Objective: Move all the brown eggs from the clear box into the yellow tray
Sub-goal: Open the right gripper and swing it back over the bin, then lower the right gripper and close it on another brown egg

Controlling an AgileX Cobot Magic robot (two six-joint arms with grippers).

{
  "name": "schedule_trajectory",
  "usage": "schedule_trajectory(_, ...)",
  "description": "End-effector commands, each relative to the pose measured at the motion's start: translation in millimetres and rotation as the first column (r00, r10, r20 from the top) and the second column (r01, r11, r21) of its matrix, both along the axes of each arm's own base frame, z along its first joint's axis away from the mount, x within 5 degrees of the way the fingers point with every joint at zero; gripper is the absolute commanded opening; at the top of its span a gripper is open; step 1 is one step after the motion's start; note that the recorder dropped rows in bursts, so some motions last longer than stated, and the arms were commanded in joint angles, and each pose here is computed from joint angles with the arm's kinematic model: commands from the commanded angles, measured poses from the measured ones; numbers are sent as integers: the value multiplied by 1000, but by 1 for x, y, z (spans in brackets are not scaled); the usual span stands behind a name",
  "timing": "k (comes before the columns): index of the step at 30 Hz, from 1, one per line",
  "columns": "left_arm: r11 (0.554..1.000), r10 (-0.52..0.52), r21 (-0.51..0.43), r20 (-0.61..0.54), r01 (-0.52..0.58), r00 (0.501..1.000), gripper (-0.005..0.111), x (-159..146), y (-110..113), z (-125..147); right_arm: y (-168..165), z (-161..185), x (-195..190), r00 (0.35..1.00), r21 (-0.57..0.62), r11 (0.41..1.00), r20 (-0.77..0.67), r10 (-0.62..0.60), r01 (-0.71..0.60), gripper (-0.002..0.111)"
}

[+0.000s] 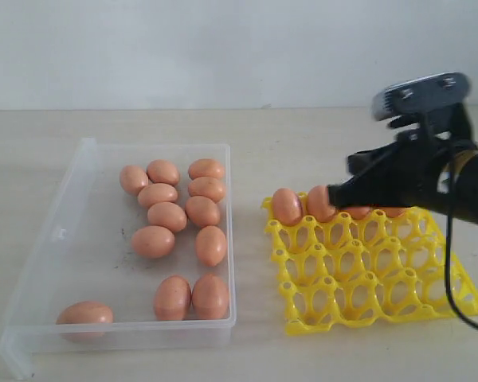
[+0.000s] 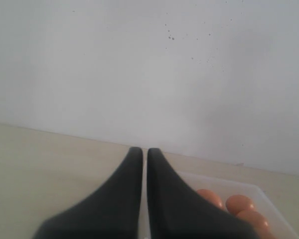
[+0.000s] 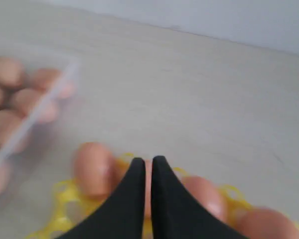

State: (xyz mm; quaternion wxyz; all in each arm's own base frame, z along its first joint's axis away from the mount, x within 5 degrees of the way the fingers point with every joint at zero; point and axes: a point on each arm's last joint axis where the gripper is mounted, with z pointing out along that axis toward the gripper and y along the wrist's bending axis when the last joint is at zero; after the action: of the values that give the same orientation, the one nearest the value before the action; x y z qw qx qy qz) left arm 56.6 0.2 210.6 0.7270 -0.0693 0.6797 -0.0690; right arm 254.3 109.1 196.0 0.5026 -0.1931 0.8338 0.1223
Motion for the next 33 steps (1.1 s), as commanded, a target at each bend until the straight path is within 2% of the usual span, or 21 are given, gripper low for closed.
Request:
schedule_trajectory(1, 1000, 6, -18, 21, -6, 1000, 4, -1, 1, 3, 76, 11, -44, 723, -371, 723, 169, 670, -583, 0)
schedule_trajectory(3, 1000, 6, -18, 21, -6, 1000, 4, -1, 1, 3, 96, 26, -47, 624, -451, 655, 241, 743, -606, 0)
schedule_trajectory(4, 1000, 6, -18, 21, -6, 1000, 4, -1, 1, 3, 106, 36, -49, 596, -446, 651, 280, 753, -614, 0)
schedule_trajectory(6, 1000, 6, -18, 21, -6, 1000, 4, -1, 1, 3, 120, 48, -47, 592, -468, 645, 280, 756, -603, 0)
schedule_trajectory(8, 1000, 6, -18, 21, -6, 1000, 4, -1, 1, 3, 136, 50, -43, 642, -548, 614, 171, 747, -568, 0)
schedule_trajectory(10, 1000, 6, -18, 21, -6, 1000, 4, -1, 1, 3, 153, 45, -46, 614, -726, 446, 41, 788, -524, 0)
schedule_trajectory(13, 1000, 6, -18, 21, -6, 1000, 4, -1, 1, 3, 171, 37, -53, 514, -853, 228, -55, 856, -470, 0)
schedule_trajectory(16, 1000, 6, -18, 21, -6, 1000, 4, -1, 1, 3, 188, 33, -53, 449, -894, 141, -73, 891, -425, 0)
schedule_trajectory(18, 1000, 6, -18, 21, -6, 1000, 4, -1, 1, 3, 199, 33, -46, 468, -886, 171, -57, 882, -431, 0)
schedule_trajectory(20, 1000, 6, -18, 21, -6, 1000, 4, -1, 1, 3, 213, 32, -26, 669, -815, 361, -44, 742, -453, 0)
schedule_trajectory(21, 1000, 6, -18, 21, -6, 1000, 4, -1, 1, 3, 223, 30, -10, 801, -769, 482, -65, 595, -420, 0)
schedule_trajectory(23, 1000, 6, -18, 21, -6, 1000, 4, -1, 1, 3, 236, 35, 8, 879, -707, 571, -153, 452, -416, 0)
schedule_trajectory(24, 1000, 6, -18, 21, -6, 1000, 4, -1, 1, 3, 240, 35, 12, 872, -678, 576, -215, 440, -458, 0)
schedule_trajectory(25, 1000, 6, -18, 21, -6, 1000, 4, -1, 1, 3, 247, 35, 19, 821, -578, 585, -364, 440, -570, 0)
schedule_trajectory(26, 1000, 6, -18, 21, -6, 1000, 4, -1, 1, 3, 249, 34, 21, 780, -534, 568, -434, 451, -626, 1)
schedule_trajectory(28, 1000, 6, -18, 21, -6, 1000, 4, -1, 1, 3, 259, 33, 34, 633, -300, 592, -592, 499, -748, 18)
schedule_trajectory(29, 1000, 6, -18, 21, -6, 1000, 4, -1, 1, 3, 262, 33, 36, 616, -285, 583, -600, 511, -761, 27)
schedule_trajectory(30, 1000, 6, -18, 21, -6, 1000, 4, -1, 1, 3, 265, 31, 39, 589, -296, 536, -608, 533, -791, 44)
schedule_trajectory(31, 1000, 6, -18, 21, -6, 1000, 4, -1, 1, 3, 268, 29, 37, 563, -306, 490, -612, 555, -816, 50)
schedule_trajectory(32, 1000, 6, -18, 21, -6, 1000, 4, -1, 1, 3, 271, 25, 34, 522, -335, 403, -614, 592, -852, 56)
schedule_trajectory(33, 1000, 6, -18, 21, -6, 1000, 4, -1, 1, 3, 271, 23, 33, 504, -348, 364, -614, 607, -864, 55)
